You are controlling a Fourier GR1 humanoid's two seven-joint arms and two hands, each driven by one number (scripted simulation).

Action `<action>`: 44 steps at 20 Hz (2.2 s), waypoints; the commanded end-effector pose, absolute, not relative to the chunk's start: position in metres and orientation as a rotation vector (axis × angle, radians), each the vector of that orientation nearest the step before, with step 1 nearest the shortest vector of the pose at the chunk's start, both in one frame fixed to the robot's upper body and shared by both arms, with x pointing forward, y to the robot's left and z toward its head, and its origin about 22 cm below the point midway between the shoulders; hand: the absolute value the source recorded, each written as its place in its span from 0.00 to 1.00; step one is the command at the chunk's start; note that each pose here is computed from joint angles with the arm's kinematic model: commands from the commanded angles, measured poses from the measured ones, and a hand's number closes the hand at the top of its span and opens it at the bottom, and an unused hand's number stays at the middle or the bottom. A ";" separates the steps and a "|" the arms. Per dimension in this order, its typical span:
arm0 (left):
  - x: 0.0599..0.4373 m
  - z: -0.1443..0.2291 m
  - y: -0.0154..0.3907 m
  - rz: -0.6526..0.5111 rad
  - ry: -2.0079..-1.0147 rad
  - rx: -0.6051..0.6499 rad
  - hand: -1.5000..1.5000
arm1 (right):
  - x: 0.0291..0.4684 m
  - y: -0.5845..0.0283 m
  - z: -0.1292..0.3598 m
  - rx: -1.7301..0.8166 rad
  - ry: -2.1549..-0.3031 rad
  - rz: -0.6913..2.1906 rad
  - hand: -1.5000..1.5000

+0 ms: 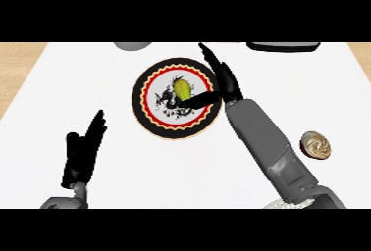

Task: Pick the pear from the placemat and place it in the plate

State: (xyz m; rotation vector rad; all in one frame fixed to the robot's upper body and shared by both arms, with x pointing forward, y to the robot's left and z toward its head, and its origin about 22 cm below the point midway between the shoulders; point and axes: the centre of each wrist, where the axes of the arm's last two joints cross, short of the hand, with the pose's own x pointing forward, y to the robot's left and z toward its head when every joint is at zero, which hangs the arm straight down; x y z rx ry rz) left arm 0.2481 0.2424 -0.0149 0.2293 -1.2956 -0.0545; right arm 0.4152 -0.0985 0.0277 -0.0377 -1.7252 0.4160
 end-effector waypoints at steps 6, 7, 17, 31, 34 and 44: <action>0.259 -0.004 0.254 -0.028 -1.284 0.228 0.50 | 0.407 -0.100 0.006 -0.061 -1.714 0.449 0.00; 0.266 0.004 0.237 -0.070 -1.314 0.242 0.50 | 0.415 -0.093 0.020 -0.089 -1.739 0.416 0.00; 0.249 -0.013 0.258 -0.060 -1.300 0.225 0.50 | 0.405 -0.096 0.000 -0.196 -1.694 0.448 0.00; 0.240 -0.007 0.242 -0.028 -1.299 0.225 0.50 | 0.404 -0.151 -0.025 -0.312 -1.639 0.431 0.00; 0.247 -0.003 0.247 -0.028 -1.306 0.230 0.50 | 0.409 -0.149 -0.017 -0.308 -1.639 0.442 0.00; 0.260 0.004 0.239 -0.062 -1.282 0.238 0.50 | 0.407 -0.184 -0.022 -0.386 -1.648 0.337 0.00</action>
